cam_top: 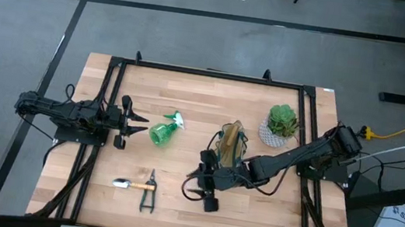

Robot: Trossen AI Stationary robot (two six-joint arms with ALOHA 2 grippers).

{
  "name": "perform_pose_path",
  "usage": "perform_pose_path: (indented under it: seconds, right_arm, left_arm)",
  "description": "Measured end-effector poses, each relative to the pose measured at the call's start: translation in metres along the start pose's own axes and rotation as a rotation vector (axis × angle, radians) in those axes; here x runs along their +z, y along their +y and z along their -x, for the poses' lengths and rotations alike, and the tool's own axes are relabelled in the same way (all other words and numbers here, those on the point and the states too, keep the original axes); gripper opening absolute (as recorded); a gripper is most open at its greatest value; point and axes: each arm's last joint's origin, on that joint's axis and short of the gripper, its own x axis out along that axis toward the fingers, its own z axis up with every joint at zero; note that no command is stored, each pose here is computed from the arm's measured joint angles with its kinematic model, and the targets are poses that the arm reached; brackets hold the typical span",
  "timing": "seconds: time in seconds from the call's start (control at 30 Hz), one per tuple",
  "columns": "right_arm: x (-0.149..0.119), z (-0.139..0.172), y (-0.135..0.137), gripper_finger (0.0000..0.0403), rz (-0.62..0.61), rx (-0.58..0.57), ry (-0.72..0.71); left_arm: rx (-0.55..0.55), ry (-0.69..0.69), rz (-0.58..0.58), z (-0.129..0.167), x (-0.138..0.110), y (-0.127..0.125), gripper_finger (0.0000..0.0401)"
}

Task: Pick & Place Garden tools in Gardening bag
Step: Put the light brown trowel into the white gardening bag

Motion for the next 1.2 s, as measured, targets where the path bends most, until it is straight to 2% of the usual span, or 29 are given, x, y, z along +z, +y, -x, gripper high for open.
perform_pose_path:
  seconds: [0.17, 0.27, 0.4, 0.6, 0.77, 0.9, 1.07, 1.2]
  right_arm:
    - [0.023, 0.046, 0.002, 0.0213, -0.05, 0.199, -0.034]
    - [0.03, 0.076, -0.003, 0.0213, -0.053, 0.198, -0.021]
    - [0.034, 0.115, -0.014, 0.0213, -0.038, 0.118, -0.003]
    - [0.033, 0.155, -0.032, 0.0213, -0.028, -0.136, 0.013]
    - [0.029, 0.168, -0.043, 0.0211, 0.05, -0.182, 0.059]
    - [0.026, 0.173, -0.054, 0.0197, 0.064, -0.214, 0.096]
    - [0.021, 0.175, -0.065, 0.0176, 0.046, -0.187, 0.132]
    - [0.003, 0.171, -0.071, 0.0162, 0.031, -0.192, 0.178]
  left_arm:
    - [0.0, 0.0, 0.0, 0.0, 0.0, 0.0, 0.0118]
    - [0.0, 0.0, 0.0, 0.0, 0.0, 0.0, 0.0118]
    - [0.0, 0.0, 0.0, 0.0, 0.0, 0.0, 0.0118]
    - [0.0, 0.0, 0.0, 0.0, 0.0, 0.0, 0.0118]
    - [0.0, 0.0, 0.0, 0.0, 0.0, 0.0, 0.0118]
    - [0.0, 0.0, 0.0, 0.0, 0.0, 0.0, 0.0118]
    - [0.0, -0.001, 0.0, 0.0, 0.0, 0.0, 0.0118]
    - [0.0, -0.001, 0.0, 0.0, 0.0, 0.0, 0.0118]
